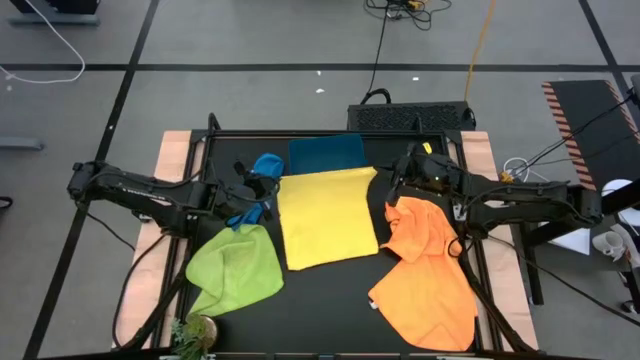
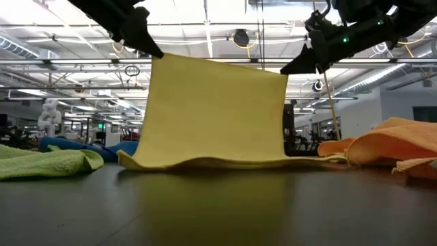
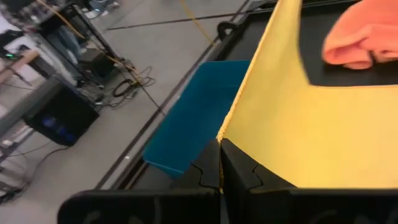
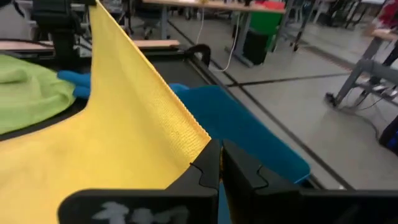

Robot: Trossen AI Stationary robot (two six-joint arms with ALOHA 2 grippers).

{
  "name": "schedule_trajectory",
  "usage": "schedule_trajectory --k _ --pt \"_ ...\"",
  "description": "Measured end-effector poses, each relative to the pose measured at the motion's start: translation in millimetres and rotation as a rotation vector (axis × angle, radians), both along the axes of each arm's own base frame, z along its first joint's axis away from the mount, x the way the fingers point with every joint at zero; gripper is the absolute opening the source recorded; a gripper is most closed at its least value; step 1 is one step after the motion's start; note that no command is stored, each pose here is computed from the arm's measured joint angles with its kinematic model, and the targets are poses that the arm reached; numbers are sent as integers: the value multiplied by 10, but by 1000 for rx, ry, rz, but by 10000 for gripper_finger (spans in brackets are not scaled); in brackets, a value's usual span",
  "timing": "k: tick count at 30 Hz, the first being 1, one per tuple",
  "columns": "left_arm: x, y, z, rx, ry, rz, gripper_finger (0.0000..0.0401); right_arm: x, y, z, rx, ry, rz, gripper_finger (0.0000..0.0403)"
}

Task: Fold microfiber towels
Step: Fold the yellow microfiber cloth

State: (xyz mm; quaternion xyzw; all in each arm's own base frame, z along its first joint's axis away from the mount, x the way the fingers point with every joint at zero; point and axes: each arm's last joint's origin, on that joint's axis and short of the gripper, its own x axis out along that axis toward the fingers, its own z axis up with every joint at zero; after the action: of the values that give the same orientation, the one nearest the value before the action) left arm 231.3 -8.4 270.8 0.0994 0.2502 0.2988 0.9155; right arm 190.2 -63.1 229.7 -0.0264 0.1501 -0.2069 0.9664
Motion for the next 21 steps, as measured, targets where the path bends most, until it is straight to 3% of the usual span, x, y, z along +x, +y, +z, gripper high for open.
schedule_trajectory --k 9,21 --pt "102 -383 -217 -78 93 -211 1 24 212 -107 89 90 112 0" --pt "273 -967 -745 -173 174 -297 1 -97 649 -569 223 183 275 0"
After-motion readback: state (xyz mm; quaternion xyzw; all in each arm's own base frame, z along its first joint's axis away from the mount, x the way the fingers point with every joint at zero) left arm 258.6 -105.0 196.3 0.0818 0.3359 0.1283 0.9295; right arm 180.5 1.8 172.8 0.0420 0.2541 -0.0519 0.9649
